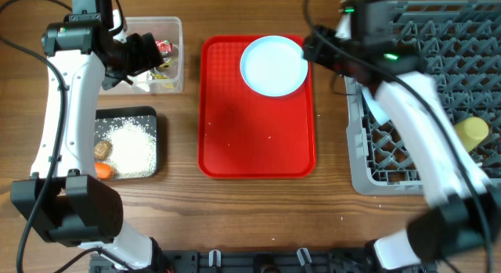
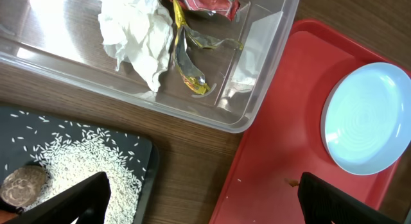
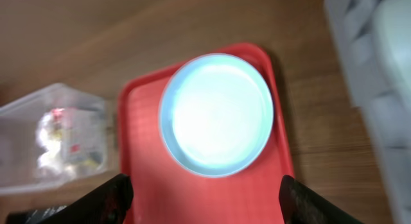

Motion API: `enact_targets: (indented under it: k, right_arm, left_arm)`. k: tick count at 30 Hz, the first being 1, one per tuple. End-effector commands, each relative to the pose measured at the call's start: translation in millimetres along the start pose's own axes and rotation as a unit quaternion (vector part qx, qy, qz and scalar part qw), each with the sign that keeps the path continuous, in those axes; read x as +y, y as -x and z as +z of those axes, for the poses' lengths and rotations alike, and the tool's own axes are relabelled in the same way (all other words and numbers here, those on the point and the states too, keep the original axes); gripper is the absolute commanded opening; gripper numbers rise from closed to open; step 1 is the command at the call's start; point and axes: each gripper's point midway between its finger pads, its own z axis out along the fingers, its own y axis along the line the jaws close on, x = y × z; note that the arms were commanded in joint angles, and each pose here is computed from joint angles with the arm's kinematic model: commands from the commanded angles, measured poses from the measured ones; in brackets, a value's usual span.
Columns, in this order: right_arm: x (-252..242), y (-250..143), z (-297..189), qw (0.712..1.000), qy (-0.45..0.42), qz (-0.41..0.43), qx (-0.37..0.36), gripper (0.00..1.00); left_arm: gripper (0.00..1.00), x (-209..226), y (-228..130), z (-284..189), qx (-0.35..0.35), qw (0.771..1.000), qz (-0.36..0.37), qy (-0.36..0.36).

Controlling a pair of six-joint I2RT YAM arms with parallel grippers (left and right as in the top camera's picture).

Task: Sort waste into correct bins and load items into the dishwasher rack
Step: 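Grasp the rim of the light-blue plate with the right gripper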

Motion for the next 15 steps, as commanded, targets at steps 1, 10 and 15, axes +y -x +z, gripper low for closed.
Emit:
enact_targets:
  k: [1,10,15]
  right_arm:
    - [-16,-22,72,0.996,-0.034,0.066,0.042,0.69]
    - [-64,-83,151,0.976,-0.106,0.14,0.131,0.56]
    - [-73,-101,167,0.97,-0.115,0.144,0.158,0.36]
  left_arm:
    - [0.94,-1,-1,0,0.002,1.0,-0.003,-0.007]
    - [0.93,-1,-1,0,0.002,1.0,-0.003,-0.007]
    - [0.93,0,-3,0,0.006,1.0,-0.003,-0.005]
